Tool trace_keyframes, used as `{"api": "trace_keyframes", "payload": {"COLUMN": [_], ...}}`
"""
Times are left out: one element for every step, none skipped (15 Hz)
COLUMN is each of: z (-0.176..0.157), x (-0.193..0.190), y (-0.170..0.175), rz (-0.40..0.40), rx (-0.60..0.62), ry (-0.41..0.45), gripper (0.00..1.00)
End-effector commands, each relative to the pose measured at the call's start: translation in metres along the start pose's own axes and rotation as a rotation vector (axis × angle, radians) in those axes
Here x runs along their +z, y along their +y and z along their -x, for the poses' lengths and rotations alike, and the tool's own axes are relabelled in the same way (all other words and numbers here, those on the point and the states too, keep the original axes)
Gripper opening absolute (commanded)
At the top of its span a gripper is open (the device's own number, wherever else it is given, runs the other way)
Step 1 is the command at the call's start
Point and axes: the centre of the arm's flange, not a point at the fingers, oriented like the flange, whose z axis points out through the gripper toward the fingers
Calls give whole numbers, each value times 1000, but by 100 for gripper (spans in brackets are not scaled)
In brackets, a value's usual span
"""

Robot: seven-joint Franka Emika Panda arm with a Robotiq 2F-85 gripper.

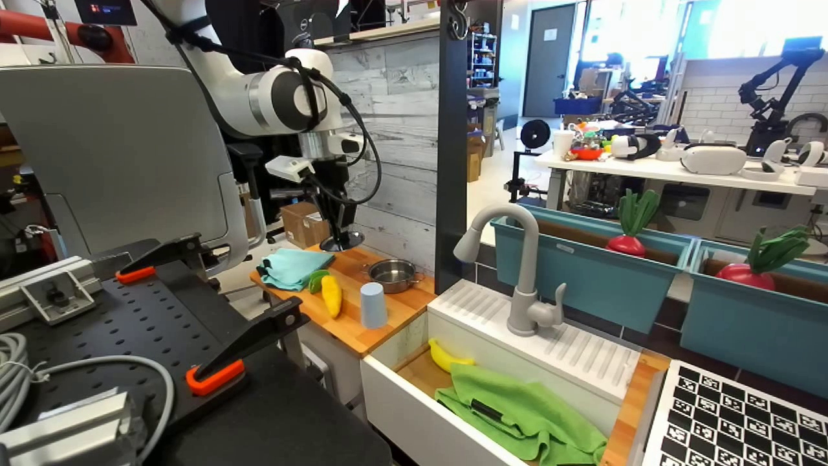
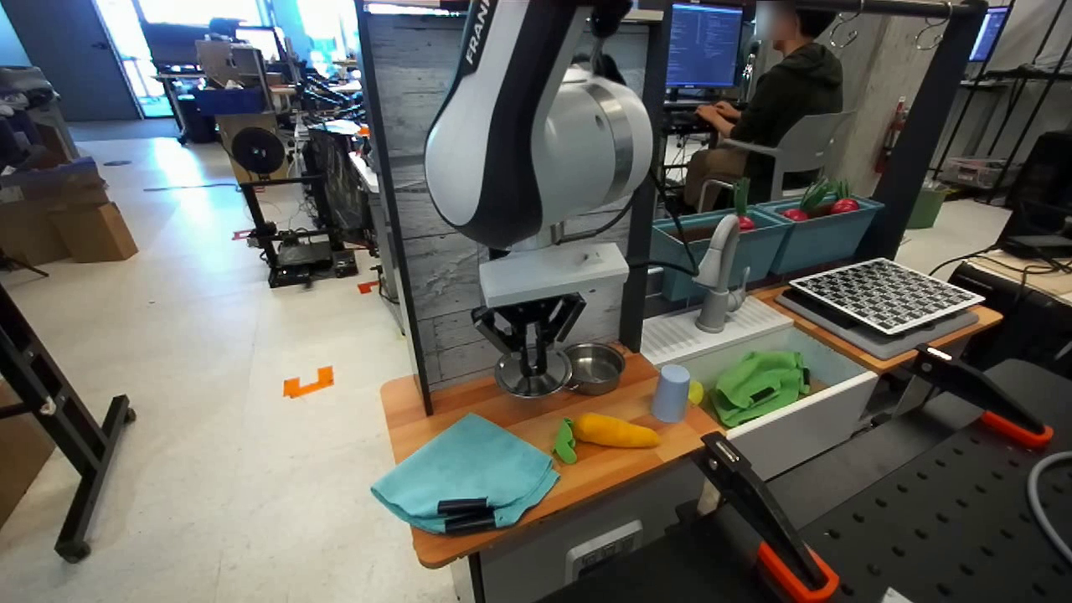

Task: Uncover the pot and put the lid on the counter

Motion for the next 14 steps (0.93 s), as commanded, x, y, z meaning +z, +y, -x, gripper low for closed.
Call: {"api": "trace_keyframes", "payload": {"z": [-22, -25, -28, -30, -32, -33, -33, -34, -35, -35, -36, -36, -37, -37], "x": [20, 24, 29, 33, 38, 41, 45, 49, 54, 58, 63, 66, 70, 73], "y": [-12, -14, -17, -19, -20, -22, -23, -24, -25, -26, -27, -28, -29, -29], "rz": [4, 3, 2, 2, 4, 5, 8, 9, 11, 17, 22, 27, 29, 31], "rx": [-41, -48, -58, -66, -74, -81, -88, -95, -100, -106, -115, -120, -125, -131], "ry": [5, 3, -2, -7, -12, -18, -27, -34, -41, -52, -62, -70, -73, -80], "gripper": [5, 5, 5, 5, 5, 5, 5, 5, 5, 5, 5, 5, 5, 5]}}
